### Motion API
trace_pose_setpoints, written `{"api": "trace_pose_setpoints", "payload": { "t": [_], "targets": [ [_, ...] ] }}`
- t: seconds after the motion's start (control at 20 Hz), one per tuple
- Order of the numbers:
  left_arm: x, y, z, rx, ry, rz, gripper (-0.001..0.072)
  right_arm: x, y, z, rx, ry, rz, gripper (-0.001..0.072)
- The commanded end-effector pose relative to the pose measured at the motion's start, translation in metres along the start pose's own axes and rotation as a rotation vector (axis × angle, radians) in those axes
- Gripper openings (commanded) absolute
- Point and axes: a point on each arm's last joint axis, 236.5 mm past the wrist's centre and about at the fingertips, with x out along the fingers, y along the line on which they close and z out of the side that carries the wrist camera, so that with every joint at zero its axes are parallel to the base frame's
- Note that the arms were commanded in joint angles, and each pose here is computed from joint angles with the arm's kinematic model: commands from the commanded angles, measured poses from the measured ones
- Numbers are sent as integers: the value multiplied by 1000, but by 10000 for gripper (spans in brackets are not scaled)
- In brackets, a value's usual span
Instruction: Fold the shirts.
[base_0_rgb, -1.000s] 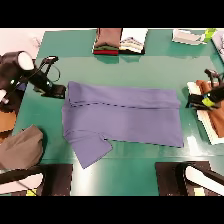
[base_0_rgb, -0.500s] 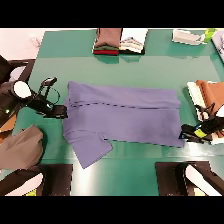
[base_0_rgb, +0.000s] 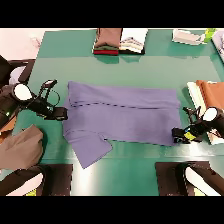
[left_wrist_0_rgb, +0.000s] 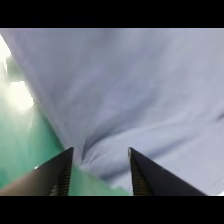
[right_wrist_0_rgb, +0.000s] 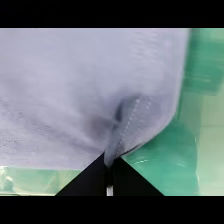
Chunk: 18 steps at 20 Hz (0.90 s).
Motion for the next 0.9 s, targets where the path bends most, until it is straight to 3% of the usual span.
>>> {"api": "trace_pose_setpoints", "payload": {
  "t": [0.0,0.4,0.85],
  "targets": [
    [2,7,-23,-14,73,27,425,2,7,-1,-41,-2,-13,19],
    [29,2,-98,-122,138,-23,426,2,11,7,-44,-37,-2,18],
    [65,-35,-103,-24,75,-28,428,2,11,3,-45,-17,-3,19]
  ]
}}
